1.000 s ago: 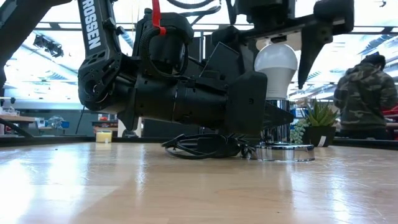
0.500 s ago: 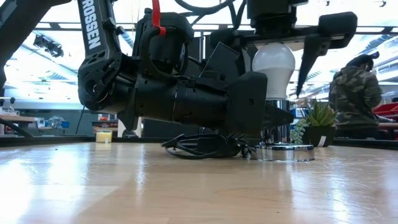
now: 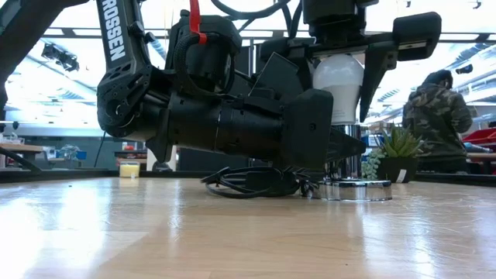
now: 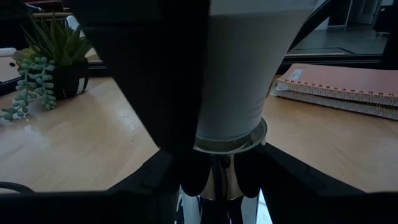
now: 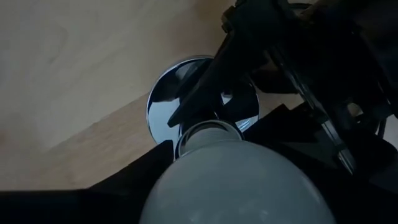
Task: Screw lightbulb
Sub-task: Insert the light bulb into the lamp
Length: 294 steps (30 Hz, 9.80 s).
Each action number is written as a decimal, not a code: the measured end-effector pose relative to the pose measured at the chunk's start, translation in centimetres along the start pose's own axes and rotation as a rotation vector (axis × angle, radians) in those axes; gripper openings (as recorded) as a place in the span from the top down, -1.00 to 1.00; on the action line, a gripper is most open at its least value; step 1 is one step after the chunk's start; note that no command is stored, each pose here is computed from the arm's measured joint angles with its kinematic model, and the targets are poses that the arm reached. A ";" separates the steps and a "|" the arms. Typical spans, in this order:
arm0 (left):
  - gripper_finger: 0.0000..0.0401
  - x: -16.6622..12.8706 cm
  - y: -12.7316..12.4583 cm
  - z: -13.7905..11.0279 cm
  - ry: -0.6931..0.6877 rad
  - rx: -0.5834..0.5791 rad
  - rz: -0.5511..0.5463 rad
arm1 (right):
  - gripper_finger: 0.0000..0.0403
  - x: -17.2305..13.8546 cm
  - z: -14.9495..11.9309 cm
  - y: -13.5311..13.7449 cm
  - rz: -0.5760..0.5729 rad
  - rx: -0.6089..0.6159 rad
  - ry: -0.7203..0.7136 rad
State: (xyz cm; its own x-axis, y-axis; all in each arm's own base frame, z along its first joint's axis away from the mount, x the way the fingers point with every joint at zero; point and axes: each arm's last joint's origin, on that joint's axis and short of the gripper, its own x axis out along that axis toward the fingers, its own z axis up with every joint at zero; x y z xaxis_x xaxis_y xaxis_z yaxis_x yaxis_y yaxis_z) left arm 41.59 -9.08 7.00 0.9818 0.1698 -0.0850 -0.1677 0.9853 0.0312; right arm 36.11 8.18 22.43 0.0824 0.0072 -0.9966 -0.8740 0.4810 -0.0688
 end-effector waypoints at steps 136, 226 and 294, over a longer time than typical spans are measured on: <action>0.09 0.0 0.0 0.0 0.000 -0.024 -0.001 | -0.94 -2.2 -0.3 -0.5 -0.004 1.006 0.035; 0.09 0.0 -0.1 0.0 0.002 -0.021 -0.004 | -0.31 0.5 -0.6 -0.4 0.087 0.510 -0.047; 0.08 0.0 -0.1 0.0 -0.006 -0.046 -0.005 | -0.87 -0.7 -0.7 -0.8 -0.038 2.022 0.034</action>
State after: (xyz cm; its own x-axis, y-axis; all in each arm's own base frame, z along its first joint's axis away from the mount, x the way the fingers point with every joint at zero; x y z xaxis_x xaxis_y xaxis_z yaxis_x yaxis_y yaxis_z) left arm 41.58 -9.18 7.05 0.9831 0.1650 -0.0793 -0.1667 0.9859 -0.0152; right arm 36.39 7.17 23.11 0.0555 -0.0264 -0.9981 0.8152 0.5784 0.0300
